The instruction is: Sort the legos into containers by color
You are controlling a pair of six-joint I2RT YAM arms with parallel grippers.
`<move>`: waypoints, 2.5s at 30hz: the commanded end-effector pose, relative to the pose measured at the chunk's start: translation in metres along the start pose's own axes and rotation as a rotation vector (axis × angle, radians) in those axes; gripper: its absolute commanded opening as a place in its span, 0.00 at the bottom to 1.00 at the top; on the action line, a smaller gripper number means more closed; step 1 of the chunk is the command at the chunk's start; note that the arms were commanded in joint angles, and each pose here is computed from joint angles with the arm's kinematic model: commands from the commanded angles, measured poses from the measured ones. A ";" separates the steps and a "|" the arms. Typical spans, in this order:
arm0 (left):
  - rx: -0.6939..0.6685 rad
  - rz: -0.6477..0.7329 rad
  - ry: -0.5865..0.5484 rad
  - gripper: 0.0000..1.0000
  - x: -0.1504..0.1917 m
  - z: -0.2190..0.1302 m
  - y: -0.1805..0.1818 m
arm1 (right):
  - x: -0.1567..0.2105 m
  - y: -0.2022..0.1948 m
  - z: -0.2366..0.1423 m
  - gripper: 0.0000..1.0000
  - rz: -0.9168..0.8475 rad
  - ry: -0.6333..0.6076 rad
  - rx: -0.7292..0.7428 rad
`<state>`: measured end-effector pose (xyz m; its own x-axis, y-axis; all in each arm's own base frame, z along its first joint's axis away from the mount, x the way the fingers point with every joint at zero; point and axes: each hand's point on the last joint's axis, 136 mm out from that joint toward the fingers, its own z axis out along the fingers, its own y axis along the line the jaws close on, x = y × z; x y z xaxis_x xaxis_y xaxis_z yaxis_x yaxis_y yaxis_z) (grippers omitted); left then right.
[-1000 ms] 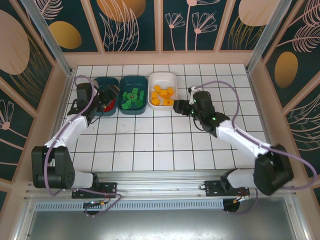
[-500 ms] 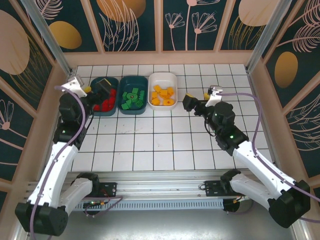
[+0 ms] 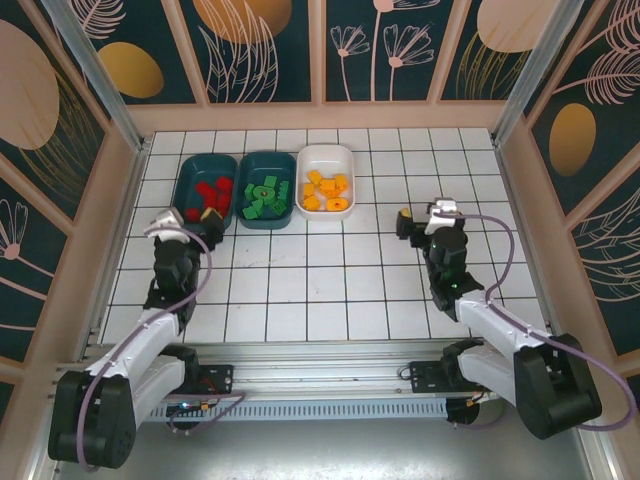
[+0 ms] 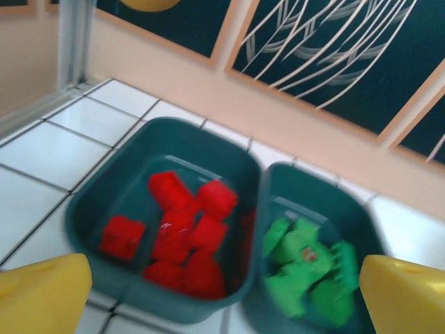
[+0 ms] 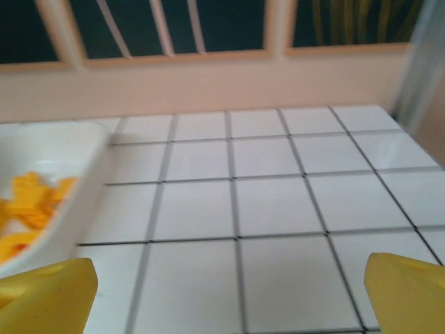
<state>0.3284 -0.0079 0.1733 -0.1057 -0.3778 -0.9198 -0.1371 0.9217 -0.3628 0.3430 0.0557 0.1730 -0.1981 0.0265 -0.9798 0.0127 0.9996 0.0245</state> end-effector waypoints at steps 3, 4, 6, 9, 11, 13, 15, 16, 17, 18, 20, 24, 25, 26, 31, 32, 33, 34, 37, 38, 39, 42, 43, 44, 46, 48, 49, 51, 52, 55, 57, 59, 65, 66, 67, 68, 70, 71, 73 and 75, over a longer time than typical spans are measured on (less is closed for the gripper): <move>-0.032 0.147 -0.265 0.99 -0.034 -0.016 0.009 | 0.001 -0.020 -0.007 0.99 -0.020 -0.121 0.027; -0.041 0.163 -0.266 0.99 -0.034 -0.017 0.011 | 0.002 -0.023 -0.007 0.99 -0.007 -0.127 0.023; -0.063 0.197 -0.261 0.99 -0.030 -0.016 0.015 | 0.006 -0.025 -0.005 0.99 0.001 -0.119 0.000; -0.062 0.219 -0.224 0.99 -0.017 -0.012 0.018 | 0.007 -0.027 -0.002 0.99 -0.001 -0.120 -0.018; -0.059 0.224 -0.212 0.99 -0.011 -0.012 0.019 | 0.007 -0.027 -0.002 0.99 0.002 -0.121 -0.027; -0.073 0.213 -0.224 0.99 -0.010 -0.013 0.023 | 0.007 -0.027 -0.001 0.99 0.004 -0.120 -0.038; -0.076 0.208 -0.236 0.99 -0.009 -0.013 0.025 | 0.009 -0.024 -0.001 0.99 -0.001 -0.124 -0.060; -0.085 0.213 -0.217 0.99 -0.004 -0.009 0.028 | 0.012 -0.024 -0.001 0.99 0.000 -0.125 -0.066; -0.088 0.213 -0.222 0.99 -0.006 -0.006 0.027 | 0.015 -0.025 -0.001 0.99 0.002 -0.125 -0.065; -0.083 0.225 -0.187 0.99 -0.002 0.000 0.025 | 0.019 -0.025 0.001 0.99 0.002 -0.119 -0.067; -0.082 0.228 -0.171 0.99 -0.001 0.005 0.025 | 0.024 -0.026 0.004 0.99 0.003 -0.109 -0.069; -0.092 0.216 -0.155 0.99 -0.001 0.009 0.029 | 0.022 -0.022 0.003 0.99 -0.009 -0.117 -0.099; -0.095 0.213 -0.152 0.99 0.000 0.010 0.030 | 0.023 -0.023 0.003 0.99 -0.015 -0.116 -0.097; -0.098 0.208 -0.148 0.99 -0.001 0.011 0.030 | 0.022 -0.024 0.003 0.99 -0.020 -0.125 -0.093; -0.090 0.186 -0.178 0.99 -0.004 0.003 0.034 | 0.021 -0.026 0.012 0.99 -0.027 -0.121 -0.084; -0.095 0.173 -0.195 0.99 -0.005 -0.002 0.037 | 0.021 -0.027 0.015 0.99 -0.029 -0.111 -0.082; -0.099 0.160 -0.214 0.99 -0.007 -0.007 0.039 | 0.022 -0.026 0.018 0.99 -0.031 -0.103 -0.081; -0.105 0.145 -0.238 0.99 -0.009 -0.013 0.042 | 0.023 -0.027 0.021 0.99 -0.035 -0.094 -0.079; -0.156 0.137 -0.283 0.99 -0.015 -0.022 0.053 | 0.025 -0.032 0.031 0.99 -0.044 -0.081 -0.056; -0.163 0.155 -0.283 0.99 -0.016 -0.021 0.053 | 0.027 -0.036 0.034 0.99 -0.039 -0.081 -0.037; -0.161 0.174 -0.272 0.99 -0.015 -0.018 0.052 | 0.027 -0.038 0.034 0.99 -0.030 -0.090 -0.028; -0.131 0.231 -0.237 0.99 -0.013 -0.001 0.042 | 0.028 -0.045 0.033 0.99 -0.002 -0.087 -0.028; -0.128 0.250 -0.219 0.99 -0.012 0.006 0.040 | 0.028 -0.047 0.033 0.99 0.003 -0.093 -0.023; -0.128 0.262 -0.216 0.99 -0.011 0.010 0.039 | 0.028 -0.048 0.031 0.99 0.007 -0.100 -0.021; -0.155 0.256 -0.237 0.99 -0.006 0.013 0.047 | 0.029 -0.051 0.028 0.99 0.020 -0.116 -0.016; -0.151 0.283 -0.223 0.99 0.001 0.029 0.045 | 0.036 -0.052 0.030 0.99 0.035 -0.124 -0.030; -0.136 0.315 -0.104 0.99 0.016 0.047 0.041 | 0.037 -0.052 0.035 0.99 0.035 -0.112 -0.040; -0.093 0.278 -0.118 0.99 0.011 0.052 0.042 | 0.041 -0.059 0.043 0.99 0.083 -0.064 -0.058; -0.102 0.279 -0.091 0.99 0.015 0.053 0.044 | 0.042 -0.061 0.043 0.99 0.098 -0.052 -0.066; -0.106 0.283 -0.081 0.99 0.015 0.054 0.044 | 0.042 -0.061 0.045 0.99 0.093 -0.052 -0.052; -0.106 0.283 -0.087 0.99 0.015 0.054 0.045 | 0.042 -0.061 0.045 0.99 0.092 -0.050 -0.051; -0.103 0.283 -0.091 0.99 0.014 0.053 0.044 | 0.042 -0.061 0.045 0.99 0.091 -0.049 -0.049; -0.101 0.285 -0.093 0.99 0.013 0.052 0.044 | 0.042 -0.061 0.045 0.99 0.087 -0.049 -0.046; -0.101 0.285 -0.094 0.99 0.013 0.052 0.044 | 0.042 -0.061 0.045 0.99 0.087 -0.048 -0.046; -0.101 0.285 -0.093 0.99 0.013 0.052 0.044 | 0.042 -0.061 0.045 0.99 0.086 -0.049 -0.045; -0.101 0.285 -0.094 0.99 0.013 0.052 0.044 | 0.042 -0.061 0.045 0.99 0.085 -0.050 -0.042; -0.101 0.285 -0.095 0.99 0.013 0.052 0.044 | 0.042 -0.060 0.044 0.99 0.078 -0.052 -0.035; -0.101 0.285 -0.093 0.99 0.013 0.052 0.044 | 0.042 -0.060 0.044 0.99 0.075 -0.054 -0.030; -0.100 0.285 -0.094 0.99 0.013 0.052 0.043 | 0.042 -0.060 0.044 0.99 0.074 -0.055 -0.029; -0.099 0.285 -0.093 0.99 0.013 0.052 0.043 | 0.042 -0.060 0.044 0.99 0.074 -0.054 -0.029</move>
<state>0.3718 0.0330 0.1308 -0.0838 -0.0963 -0.9918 -0.2266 0.9711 -0.0751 0.3731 -0.0009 0.1112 -0.1840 0.1071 -0.9771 -0.0170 0.9936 0.1121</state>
